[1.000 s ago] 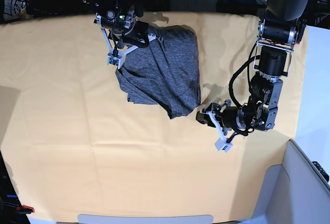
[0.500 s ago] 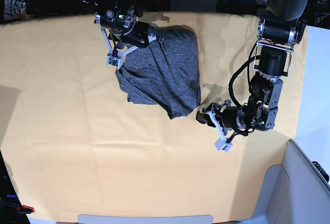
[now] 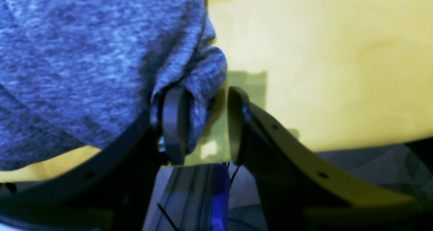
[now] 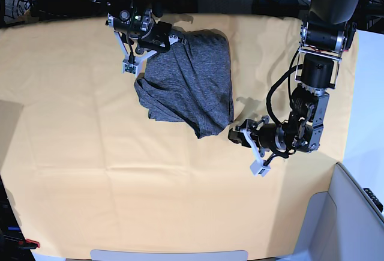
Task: Fold the T-shirt properly
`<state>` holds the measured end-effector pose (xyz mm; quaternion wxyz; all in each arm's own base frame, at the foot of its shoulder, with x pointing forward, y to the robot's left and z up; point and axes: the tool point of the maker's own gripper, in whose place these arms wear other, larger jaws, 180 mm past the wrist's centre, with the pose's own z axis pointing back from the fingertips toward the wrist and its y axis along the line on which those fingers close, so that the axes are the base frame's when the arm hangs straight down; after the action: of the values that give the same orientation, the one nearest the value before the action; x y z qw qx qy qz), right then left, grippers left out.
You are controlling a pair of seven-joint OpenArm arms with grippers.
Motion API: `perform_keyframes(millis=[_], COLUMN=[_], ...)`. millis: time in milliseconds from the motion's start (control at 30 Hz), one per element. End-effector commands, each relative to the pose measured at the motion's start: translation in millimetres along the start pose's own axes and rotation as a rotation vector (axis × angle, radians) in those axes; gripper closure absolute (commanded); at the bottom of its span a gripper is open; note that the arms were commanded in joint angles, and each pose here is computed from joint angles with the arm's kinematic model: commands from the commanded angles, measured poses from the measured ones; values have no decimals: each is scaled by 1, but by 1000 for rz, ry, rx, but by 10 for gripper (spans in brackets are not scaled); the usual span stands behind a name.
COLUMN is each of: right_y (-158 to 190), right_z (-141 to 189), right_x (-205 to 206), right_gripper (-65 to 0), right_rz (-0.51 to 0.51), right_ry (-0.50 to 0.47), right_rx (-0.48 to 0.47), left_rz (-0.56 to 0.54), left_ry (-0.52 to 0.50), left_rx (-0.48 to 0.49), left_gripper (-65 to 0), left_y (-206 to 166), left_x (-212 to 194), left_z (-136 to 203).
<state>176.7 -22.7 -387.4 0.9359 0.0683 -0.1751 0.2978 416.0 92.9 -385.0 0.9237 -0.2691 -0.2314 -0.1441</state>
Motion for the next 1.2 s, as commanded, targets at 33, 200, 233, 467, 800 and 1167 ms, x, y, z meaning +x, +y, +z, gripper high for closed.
perform_keyframes(millis=[33, 200, 233, 467, 800, 1167], right_y=[-3, -4, -8, -49, -63, -68], right_z=[5, 6, 6, 11, 14, 12], right_x=[5, 6, 6, 0, 2, -30], right_gripper=[-194, -196, -197, -195, -195, -194], right_rz=[-9, -11, -24, -125, -169, -147], right_ry=[-20, -26, -25, -41, -76, -7], right_rx=[-8, -11, -19, -105, -137, -228], left_rz=[-27, -26, -26, -24, -4, -4], left_ry=[-65, -66, -66, -65, -114, -180], left_rx=[-8, -7, -7, 6, 40, 129], left_gripper=[-155, -155, -155, -155, -155, -154], left_y=[-3, -3, -3, 4, 21, 26], left_x=[27, 27, 27, 26, 25, -20], left_z=[12, 12, 12, 16, 44, 119])
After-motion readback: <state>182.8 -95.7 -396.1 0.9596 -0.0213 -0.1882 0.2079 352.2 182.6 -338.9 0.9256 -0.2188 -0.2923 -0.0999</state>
